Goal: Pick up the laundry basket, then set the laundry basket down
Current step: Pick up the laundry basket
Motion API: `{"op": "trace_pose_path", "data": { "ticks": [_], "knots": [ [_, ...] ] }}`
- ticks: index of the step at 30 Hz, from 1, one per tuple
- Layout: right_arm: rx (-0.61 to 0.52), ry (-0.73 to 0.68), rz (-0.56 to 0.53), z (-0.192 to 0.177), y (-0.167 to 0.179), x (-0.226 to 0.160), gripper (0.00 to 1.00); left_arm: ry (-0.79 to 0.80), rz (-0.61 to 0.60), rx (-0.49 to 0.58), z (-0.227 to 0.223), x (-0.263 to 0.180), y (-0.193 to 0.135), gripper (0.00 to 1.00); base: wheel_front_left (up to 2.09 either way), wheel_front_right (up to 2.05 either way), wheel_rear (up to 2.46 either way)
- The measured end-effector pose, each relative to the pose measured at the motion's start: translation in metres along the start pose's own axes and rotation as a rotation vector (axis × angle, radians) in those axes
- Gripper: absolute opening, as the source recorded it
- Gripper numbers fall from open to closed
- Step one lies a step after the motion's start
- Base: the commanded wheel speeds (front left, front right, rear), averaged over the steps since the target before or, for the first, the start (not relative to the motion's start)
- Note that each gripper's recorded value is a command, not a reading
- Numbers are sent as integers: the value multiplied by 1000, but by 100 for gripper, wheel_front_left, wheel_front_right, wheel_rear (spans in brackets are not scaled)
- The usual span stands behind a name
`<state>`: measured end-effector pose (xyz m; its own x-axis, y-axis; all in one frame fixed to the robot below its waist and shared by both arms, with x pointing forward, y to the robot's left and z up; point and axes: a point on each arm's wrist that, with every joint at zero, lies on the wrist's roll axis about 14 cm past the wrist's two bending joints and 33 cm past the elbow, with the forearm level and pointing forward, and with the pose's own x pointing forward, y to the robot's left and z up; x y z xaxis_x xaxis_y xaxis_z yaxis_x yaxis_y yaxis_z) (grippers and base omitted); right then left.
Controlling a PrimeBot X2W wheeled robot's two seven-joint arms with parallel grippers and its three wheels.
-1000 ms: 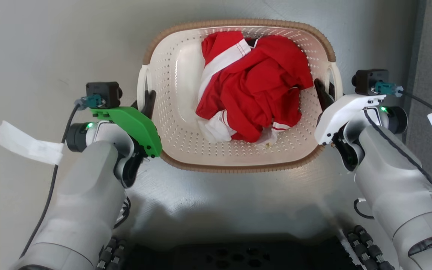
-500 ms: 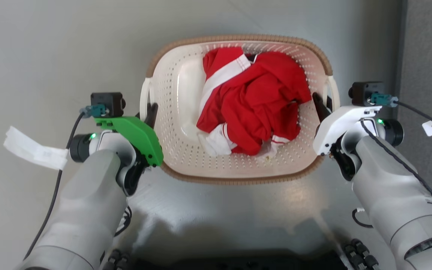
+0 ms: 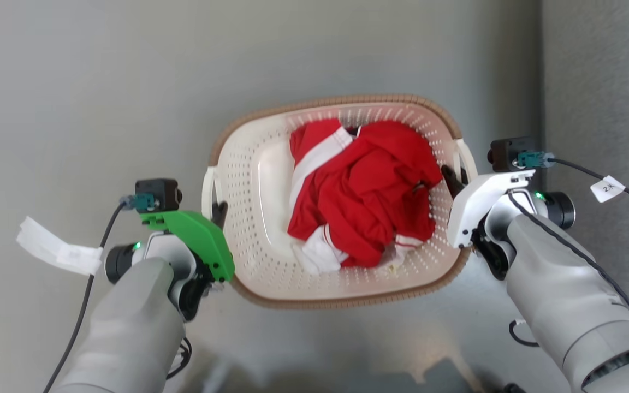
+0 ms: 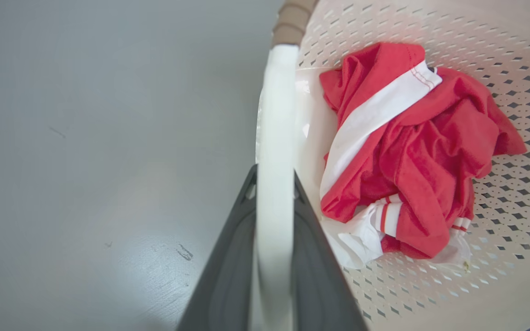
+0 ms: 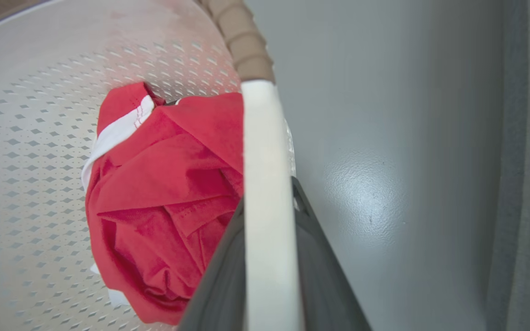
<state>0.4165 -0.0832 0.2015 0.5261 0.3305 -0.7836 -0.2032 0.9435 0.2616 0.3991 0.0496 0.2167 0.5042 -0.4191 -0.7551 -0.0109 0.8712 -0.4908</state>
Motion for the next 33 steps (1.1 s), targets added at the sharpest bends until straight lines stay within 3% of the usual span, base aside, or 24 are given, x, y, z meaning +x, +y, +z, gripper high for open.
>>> {"op": "trace_pose_path", "data": {
  "ticks": [33],
  "knots": [
    [26, -4, 54, -1, 51, -112, 0, -13, -23, 60, -19, -96, -41, 0, 0, 0, 0]
  ]
}}
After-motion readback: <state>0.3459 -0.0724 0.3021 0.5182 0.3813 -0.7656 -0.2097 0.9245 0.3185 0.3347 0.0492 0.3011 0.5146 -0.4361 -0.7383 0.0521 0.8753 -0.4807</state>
